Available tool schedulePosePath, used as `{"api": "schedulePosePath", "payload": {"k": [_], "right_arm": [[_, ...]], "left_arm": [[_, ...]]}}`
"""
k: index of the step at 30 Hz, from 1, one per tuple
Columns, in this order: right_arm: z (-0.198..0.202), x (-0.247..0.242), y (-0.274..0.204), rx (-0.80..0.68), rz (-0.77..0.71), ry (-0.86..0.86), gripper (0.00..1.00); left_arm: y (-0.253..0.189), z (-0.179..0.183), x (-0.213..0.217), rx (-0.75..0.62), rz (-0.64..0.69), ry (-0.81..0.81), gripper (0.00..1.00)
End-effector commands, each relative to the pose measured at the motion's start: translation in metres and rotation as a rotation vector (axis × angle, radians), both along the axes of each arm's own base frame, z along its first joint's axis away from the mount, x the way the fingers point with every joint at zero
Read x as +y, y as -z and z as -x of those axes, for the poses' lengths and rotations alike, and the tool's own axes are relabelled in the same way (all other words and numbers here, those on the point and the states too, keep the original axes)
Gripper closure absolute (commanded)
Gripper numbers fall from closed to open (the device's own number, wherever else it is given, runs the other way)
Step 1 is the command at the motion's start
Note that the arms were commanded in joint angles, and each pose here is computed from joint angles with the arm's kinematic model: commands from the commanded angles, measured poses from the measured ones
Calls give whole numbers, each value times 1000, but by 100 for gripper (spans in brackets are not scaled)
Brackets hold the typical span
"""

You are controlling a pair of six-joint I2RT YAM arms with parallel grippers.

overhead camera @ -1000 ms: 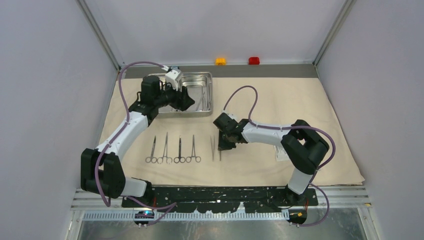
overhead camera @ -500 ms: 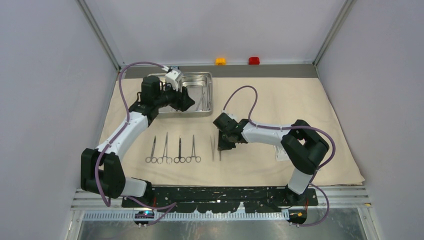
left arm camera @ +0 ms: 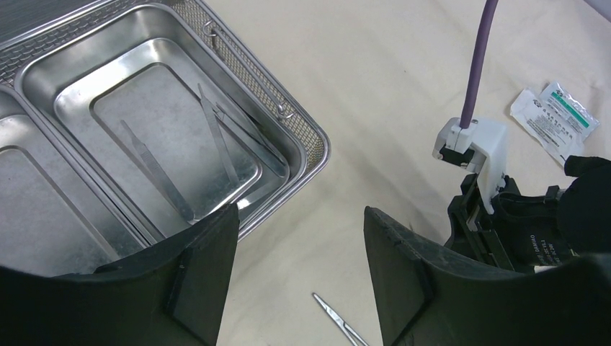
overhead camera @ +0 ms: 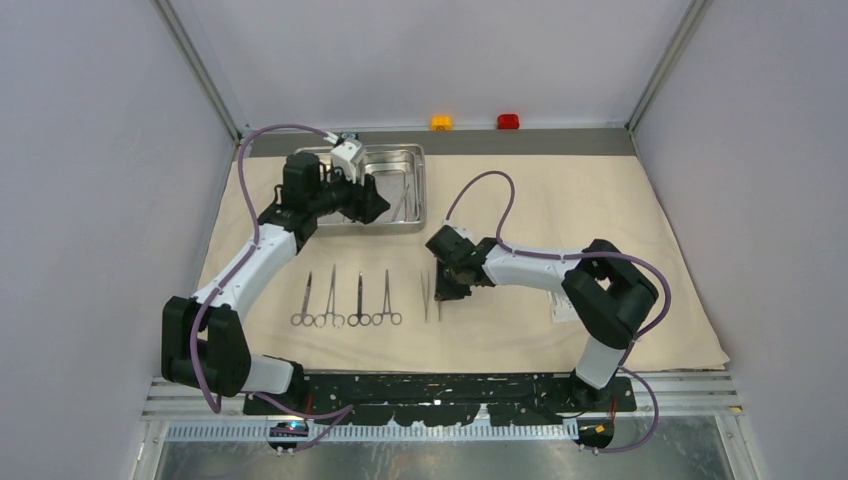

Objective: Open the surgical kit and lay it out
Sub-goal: Place the medical item in the surgical kit.

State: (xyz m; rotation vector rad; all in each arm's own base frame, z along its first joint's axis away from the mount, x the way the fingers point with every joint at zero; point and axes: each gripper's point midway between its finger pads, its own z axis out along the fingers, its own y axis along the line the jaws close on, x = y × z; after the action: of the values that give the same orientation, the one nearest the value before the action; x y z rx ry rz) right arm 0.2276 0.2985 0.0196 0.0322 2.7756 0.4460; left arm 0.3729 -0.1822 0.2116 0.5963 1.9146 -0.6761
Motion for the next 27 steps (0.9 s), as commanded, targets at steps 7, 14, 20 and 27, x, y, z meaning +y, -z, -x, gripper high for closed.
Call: {"api": "schedulePosePath", "payload": {"k": [7,14,20,27], "right_arm": [[-14,4,-22,-75,-10,13,73],[-14,5,-23,-72,-18,11,73],[-16,8,-31,-87,-29,2,73],[-21,8,-42,-122,-33,-2,70]], "left_arm": [[-15,-2,0,-57,17,5,33],[-15,-1,1,-59,14,4,33],[-13,-2,1,-61,9,3,33],[-15,-4,2,-67,5,1,32]]}}
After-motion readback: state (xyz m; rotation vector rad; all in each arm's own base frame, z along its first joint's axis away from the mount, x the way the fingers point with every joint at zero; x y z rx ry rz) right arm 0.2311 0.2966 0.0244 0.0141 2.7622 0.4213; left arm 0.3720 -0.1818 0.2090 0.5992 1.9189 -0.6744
